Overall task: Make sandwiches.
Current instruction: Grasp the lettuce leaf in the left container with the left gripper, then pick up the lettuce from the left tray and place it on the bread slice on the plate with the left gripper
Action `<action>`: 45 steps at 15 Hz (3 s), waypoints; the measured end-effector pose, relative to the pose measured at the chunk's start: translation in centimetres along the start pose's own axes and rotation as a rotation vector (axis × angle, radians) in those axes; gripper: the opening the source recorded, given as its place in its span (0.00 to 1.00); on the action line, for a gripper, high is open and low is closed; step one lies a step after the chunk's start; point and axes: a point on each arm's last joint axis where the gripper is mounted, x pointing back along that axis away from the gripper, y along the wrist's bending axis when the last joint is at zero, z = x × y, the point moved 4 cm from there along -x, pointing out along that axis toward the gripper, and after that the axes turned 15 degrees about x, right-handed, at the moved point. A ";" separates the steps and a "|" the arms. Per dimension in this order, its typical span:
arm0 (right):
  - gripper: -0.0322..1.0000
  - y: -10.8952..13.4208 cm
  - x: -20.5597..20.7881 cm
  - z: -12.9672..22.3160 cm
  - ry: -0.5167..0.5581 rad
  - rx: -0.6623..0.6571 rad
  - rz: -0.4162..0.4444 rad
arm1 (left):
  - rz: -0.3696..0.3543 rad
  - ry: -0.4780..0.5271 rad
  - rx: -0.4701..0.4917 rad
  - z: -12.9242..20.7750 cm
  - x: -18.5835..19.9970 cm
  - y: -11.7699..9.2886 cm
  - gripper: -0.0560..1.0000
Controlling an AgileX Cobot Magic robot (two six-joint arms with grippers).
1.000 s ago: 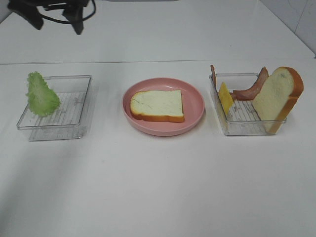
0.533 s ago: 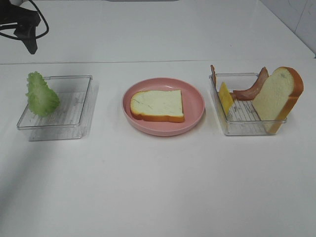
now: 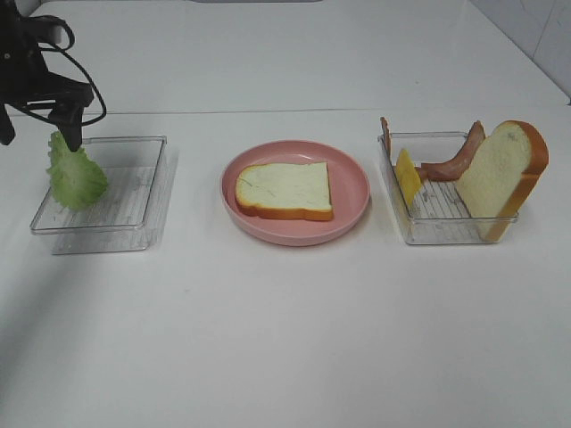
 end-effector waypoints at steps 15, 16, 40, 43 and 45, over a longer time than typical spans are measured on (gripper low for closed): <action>0.97 0.0 0.0 0.0 0.000 0.000 0.000 | -0.013 0.021 -0.007 -0.1 -2.4 -0.1 0.36; 0.97 0.0 0.0 0.0 0.000 0.000 0.000 | -0.013 0.021 -0.007 -0.1 -2.4 -0.1 0.33; 0.97 0.0 0.0 0.0 0.000 0.000 0.000 | 0.604 -0.166 -0.164 2.5 10.3 -12.8 0.05; 0.97 0.0 0.0 0.0 0.000 0.001 0.000 | 0.670 -0.198 -0.250 4.9 10.2 -19.3 0.05; 0.97 0.0 0.0 0.0 0.000 0.001 0.000 | 0.687 -0.191 -0.263 5.7 8.1 -22.1 0.05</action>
